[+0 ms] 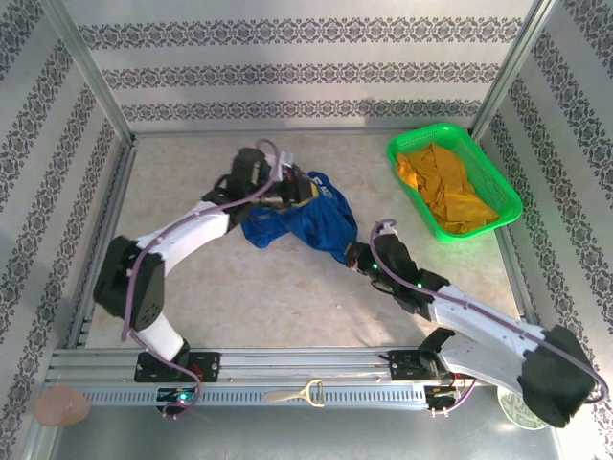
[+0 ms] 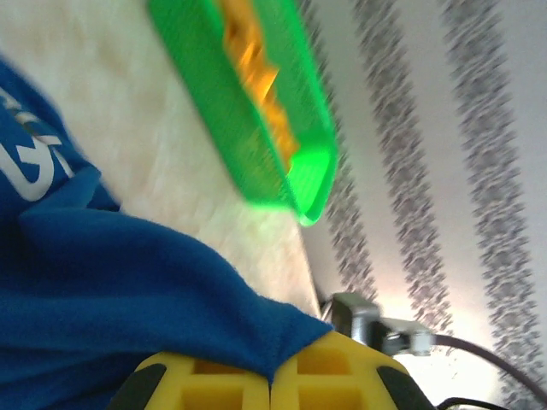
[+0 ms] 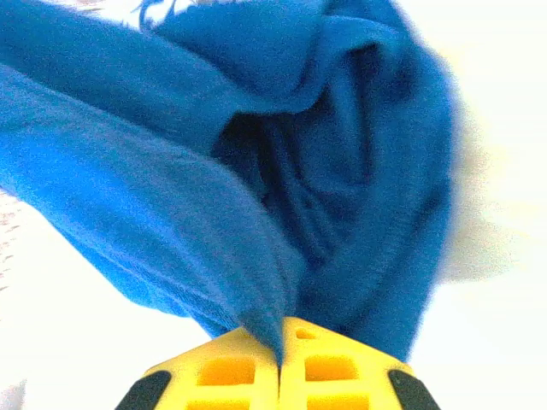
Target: Fold the inside-out t-shirt
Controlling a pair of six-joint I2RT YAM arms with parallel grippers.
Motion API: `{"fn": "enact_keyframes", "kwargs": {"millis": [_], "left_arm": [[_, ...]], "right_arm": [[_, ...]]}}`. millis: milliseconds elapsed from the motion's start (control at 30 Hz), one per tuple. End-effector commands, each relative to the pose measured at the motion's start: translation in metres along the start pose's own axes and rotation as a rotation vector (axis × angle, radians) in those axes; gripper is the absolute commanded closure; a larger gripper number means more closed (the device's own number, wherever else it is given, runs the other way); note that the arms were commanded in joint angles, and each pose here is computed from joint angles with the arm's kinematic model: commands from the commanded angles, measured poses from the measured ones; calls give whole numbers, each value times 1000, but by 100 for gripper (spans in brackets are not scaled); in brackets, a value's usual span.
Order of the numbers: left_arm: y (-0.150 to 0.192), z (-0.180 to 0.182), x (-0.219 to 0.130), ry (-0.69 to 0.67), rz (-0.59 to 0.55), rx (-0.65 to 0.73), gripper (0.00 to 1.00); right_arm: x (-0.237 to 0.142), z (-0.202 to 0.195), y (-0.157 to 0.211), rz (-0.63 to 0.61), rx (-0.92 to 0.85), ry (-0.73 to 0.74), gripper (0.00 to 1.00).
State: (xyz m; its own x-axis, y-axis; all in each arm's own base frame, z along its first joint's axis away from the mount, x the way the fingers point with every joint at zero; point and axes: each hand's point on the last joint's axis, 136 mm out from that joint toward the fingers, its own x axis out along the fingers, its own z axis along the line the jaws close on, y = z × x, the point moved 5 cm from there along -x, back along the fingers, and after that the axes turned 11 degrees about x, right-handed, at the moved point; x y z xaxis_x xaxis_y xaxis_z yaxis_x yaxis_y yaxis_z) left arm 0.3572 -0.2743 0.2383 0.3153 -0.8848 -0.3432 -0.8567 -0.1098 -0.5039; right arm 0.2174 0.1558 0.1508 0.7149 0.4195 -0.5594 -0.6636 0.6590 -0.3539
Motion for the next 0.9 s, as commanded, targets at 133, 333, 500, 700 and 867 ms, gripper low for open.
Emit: {"fn": "enact_keyframes", "kwargs": {"millis": [133,333,500,700,867], "left_arm": [[-8,-17,25,25,21,121,86],[-16,-14,35,26,28,112,91],[-24,-21,38,62,19,90,91],[-34,-32,37,89,-2,53,91],[-41,-40,38,118,-20,21,91]], "right_arm": [[-55,-12,-35,-242,15,104,37],[-45,31,-33,-109,-161,41,37],[-14,62,-31,1,-308,96,28],[41,67,-42,7,-311,172,25],[73,75,-53,49,-289,156,39]]}}
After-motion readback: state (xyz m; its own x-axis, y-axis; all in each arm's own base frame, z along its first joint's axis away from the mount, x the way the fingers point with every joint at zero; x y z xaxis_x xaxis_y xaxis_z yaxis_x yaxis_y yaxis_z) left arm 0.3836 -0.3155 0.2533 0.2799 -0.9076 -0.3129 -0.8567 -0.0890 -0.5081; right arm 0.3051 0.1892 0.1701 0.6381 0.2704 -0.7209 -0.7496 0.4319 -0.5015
